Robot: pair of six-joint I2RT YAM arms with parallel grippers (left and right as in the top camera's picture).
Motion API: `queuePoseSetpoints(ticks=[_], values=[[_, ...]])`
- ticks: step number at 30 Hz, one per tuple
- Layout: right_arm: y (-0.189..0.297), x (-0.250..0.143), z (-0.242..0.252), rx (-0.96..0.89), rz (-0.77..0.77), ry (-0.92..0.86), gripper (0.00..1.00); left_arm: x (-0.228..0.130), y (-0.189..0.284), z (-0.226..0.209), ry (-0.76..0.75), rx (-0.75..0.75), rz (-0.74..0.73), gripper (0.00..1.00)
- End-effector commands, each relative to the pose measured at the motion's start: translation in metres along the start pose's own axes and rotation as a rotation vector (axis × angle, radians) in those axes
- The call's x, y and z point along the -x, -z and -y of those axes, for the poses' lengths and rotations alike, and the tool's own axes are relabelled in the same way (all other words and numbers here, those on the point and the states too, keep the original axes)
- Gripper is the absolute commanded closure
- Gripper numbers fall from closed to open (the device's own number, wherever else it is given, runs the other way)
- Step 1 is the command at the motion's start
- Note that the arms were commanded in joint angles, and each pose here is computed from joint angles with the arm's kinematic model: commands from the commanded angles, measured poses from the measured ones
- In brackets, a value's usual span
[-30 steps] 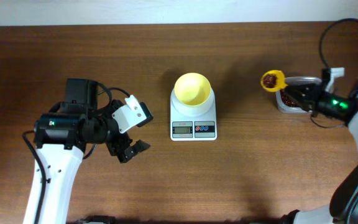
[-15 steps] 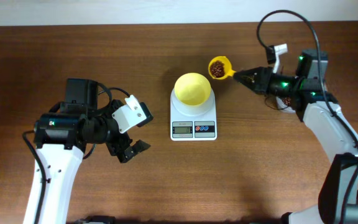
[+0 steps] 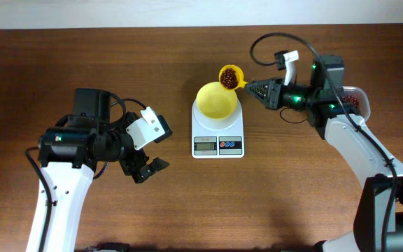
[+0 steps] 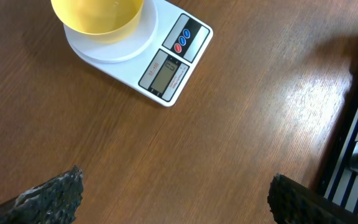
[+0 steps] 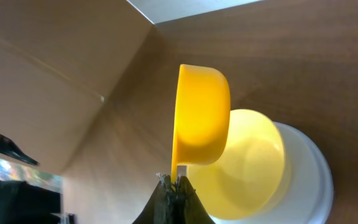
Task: Scoop item into bowl and weigh 50g on scale
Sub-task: 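Carry the filled scoop with the right gripper over the yellow bowl, then tilt the scoop to pour beans into the yellow bowl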
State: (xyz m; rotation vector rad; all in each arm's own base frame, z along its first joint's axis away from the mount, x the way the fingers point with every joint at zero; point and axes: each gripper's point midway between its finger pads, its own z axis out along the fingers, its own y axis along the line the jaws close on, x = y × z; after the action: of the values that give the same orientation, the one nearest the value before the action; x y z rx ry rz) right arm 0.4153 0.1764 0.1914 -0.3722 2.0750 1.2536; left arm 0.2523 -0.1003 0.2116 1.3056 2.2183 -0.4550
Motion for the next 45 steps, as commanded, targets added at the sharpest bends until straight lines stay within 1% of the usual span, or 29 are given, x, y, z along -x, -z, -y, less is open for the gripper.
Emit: queuePoseSetpoints(ticks=[1, 6, 8, 15, 19, 21, 24, 26, 27, 28, 29, 30, 31, 33, 34, 35, 36, 37, 38, 40, 42, 43, 44, 45], values=[[-0.008, -0.002, 0.003, -0.042, -0.005, 0.156, 0.96, 0.002, 0.003, 0.003, -0.012, 0.0, 0.019, 0.01], [-0.009, -0.001, 0.013, -0.104, -0.002, 0.198, 0.96, 0.002, 0.003, 0.003, -0.012, 0.0, 0.019, 0.01], [-0.009, -0.002, 0.013, -0.103, -0.01, 0.293, 0.96, 0.002, 0.003, 0.003, -0.012, 0.0, 0.019, 0.01], [-0.013, -0.012, 0.01, -0.088, -0.049, 0.382, 0.96, 0.002, 0.003, 0.003, -0.012, 0.0, 0.019, 0.01], [-0.02, -0.016, 0.003, -0.07, -0.06, 0.394, 0.96, 0.002, 0.003, 0.003, -0.012, 0.0, 0.019, 0.01], [-0.019, -0.017, 0.003, -0.069, -0.064, 0.444, 0.96, 0.002, 0.003, 0.003, -0.012, 0.0, 0.019, 0.01], [-0.02, -0.016, -0.005, -0.028, -0.059, 0.451, 0.96, 0.002, 0.003, 0.003, -0.012, 0.0, 0.019, 0.01], [-0.019, -0.016, 0.007, -0.093, -0.064, 0.444, 0.96, 0.002, 0.003, 0.003, -0.012, 0.0, 0.019, 0.01], [-0.019, -0.014, 0.004, -0.08, -0.057, 0.451, 0.96, 0.002, 0.003, 0.003, -0.012, 0.0, 0.019, 0.01], [-0.02, -0.011, -0.012, 0.007, -0.037, 0.48, 0.96, 0.002, 0.003, 0.003, -0.012, 0.0, 0.019, 0.01], [-0.02, -0.01, -0.013, 0.013, -0.034, 0.486, 0.96, 0.002, 0.003, 0.003, -0.012, 0.0, 0.019, 0.01], [-0.019, -0.012, 0.006, -0.092, -0.051, 0.459, 0.96, 0.002, 0.003, 0.003, -0.012, 0.0, 0.019, 0.01], [-0.018, -0.013, 0.016, -0.15, -0.062, 0.445, 0.96, 0.002, 0.003, 0.003, -0.012, 0.0, 0.019, 0.01], [-0.019, -0.014, 0.01, -0.116, -0.062, 0.445, 0.96, 0.002, 0.003, 0.003, -0.012, 0.0, 0.019, 0.01], [-0.016, -0.016, 0.024, -0.191, -0.078, 0.43, 0.96, 0.002, 0.003, 0.003, -0.012, 0.0, 0.019, 0.01], [-0.016, -0.017, 0.026, -0.206, -0.082, 0.426, 0.96, 0.002, 0.003, 0.003, -0.012, 0.0, 0.019, 0.01], [-0.016, -0.017, 0.024, -0.194, -0.081, 0.426, 0.96, 0.002, 0.003, 0.003, -0.012, 0.0, 0.019, 0.01], [-0.019, -0.014, 0.008, -0.104, -0.059, 0.453, 0.96, 0.002, 0.003, 0.003, -0.012, 0.0, 0.019, 0.01], [-0.019, -0.013, 0.006, -0.096, -0.054, 0.459, 0.96, 0.002, 0.003, 0.003, -0.012, 0.0, 0.019, 0.01], [-0.017, -0.011, 0.02, -0.177, -0.06, 0.451, 0.96, 0.002, 0.003, 0.003, -0.012, 0.0, 0.019, 0.01], [-0.019, -0.01, 0.004, -0.086, -0.043, 0.474, 0.96, 0.002, 0.003, 0.003, -0.012, 0.0, 0.019, 0.01], [-0.019, -0.01, 0.008, -0.11, -0.046, 0.469, 0.96, 0.002, 0.003, 0.003, -0.012, 0.0, 0.019, 0.01], [-0.017, -0.01, 0.02, -0.174, -0.054, 0.457, 0.96, 0.002, 0.003, 0.003, -0.012, 0.0, 0.019, 0.01], [-0.018, -0.01, 0.015, -0.15, -0.051, 0.46, 0.96, 0.002, 0.003, 0.003, -0.012, 0.0, 0.019, 0.01]])
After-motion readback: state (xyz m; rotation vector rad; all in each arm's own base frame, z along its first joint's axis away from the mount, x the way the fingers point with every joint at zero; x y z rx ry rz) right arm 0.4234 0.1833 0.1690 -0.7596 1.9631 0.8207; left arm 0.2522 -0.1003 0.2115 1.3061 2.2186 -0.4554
